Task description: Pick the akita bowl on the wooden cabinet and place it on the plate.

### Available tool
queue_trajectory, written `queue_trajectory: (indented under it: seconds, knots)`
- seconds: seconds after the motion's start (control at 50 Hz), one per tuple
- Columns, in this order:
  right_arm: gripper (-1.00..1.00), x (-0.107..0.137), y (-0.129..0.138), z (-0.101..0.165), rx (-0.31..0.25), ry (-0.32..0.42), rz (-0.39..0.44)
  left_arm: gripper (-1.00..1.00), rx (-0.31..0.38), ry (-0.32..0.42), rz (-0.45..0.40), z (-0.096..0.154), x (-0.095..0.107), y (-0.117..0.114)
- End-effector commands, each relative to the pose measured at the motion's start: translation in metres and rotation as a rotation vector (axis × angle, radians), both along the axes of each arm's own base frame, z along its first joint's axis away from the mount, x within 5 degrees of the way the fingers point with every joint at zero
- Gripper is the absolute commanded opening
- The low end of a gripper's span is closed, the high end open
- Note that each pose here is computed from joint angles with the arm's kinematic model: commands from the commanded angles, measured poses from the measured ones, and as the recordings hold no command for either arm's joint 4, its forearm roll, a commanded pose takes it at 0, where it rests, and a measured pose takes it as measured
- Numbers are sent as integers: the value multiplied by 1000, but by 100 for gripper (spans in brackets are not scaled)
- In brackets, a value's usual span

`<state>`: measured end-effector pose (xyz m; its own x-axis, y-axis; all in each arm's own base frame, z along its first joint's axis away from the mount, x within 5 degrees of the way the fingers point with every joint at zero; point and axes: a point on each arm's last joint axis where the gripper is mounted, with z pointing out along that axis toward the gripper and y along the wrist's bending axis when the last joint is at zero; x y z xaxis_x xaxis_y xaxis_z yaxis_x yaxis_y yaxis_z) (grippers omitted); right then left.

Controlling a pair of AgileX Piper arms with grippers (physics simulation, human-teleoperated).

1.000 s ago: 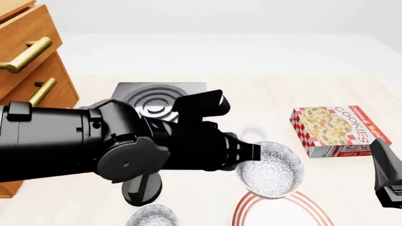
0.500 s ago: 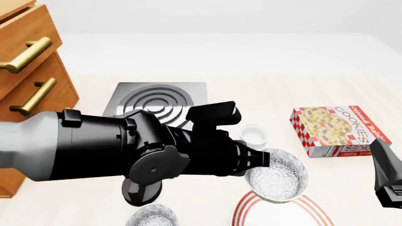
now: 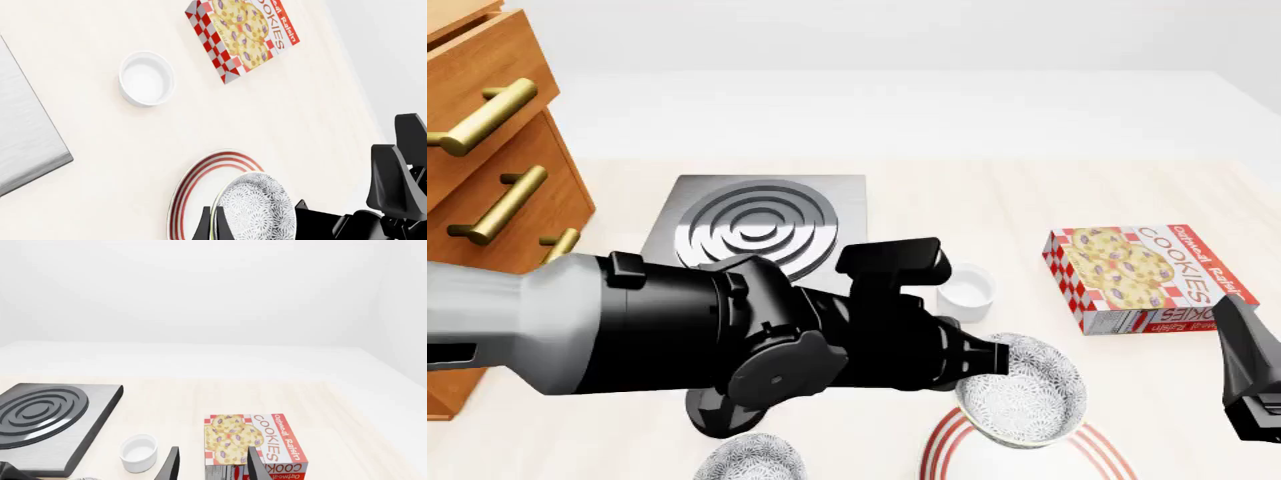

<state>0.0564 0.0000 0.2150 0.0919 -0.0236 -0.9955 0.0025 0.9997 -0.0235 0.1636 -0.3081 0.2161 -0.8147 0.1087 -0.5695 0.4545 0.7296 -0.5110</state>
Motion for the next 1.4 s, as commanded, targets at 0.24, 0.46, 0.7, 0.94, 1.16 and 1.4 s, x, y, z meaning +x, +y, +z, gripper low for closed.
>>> queue_trajectory:
  seconds: [0.24,0.46,0.7,0.94,1.16,1.4]
  knots:
    - [100,0,0,0,0,0,0,-100,-10,17,-18,-10,-6,-14]
    - [100,0,0,0,0,0,0,-100,-6,23,-16,-17,-6,-16]
    - [100,0,0,0,0,0,0,-100,-2,31,-19,-25,-7,-18]
    - [100,0,0,0,0,0,0,-100,2,39,-19,-33,-9,-20]
    - [100,0,0,0,0,0,0,-100,4,43,-16,-38,-7,-23]
    - [100,0,0,0,0,0,0,-100,4,45,-17,-41,-6,-25]
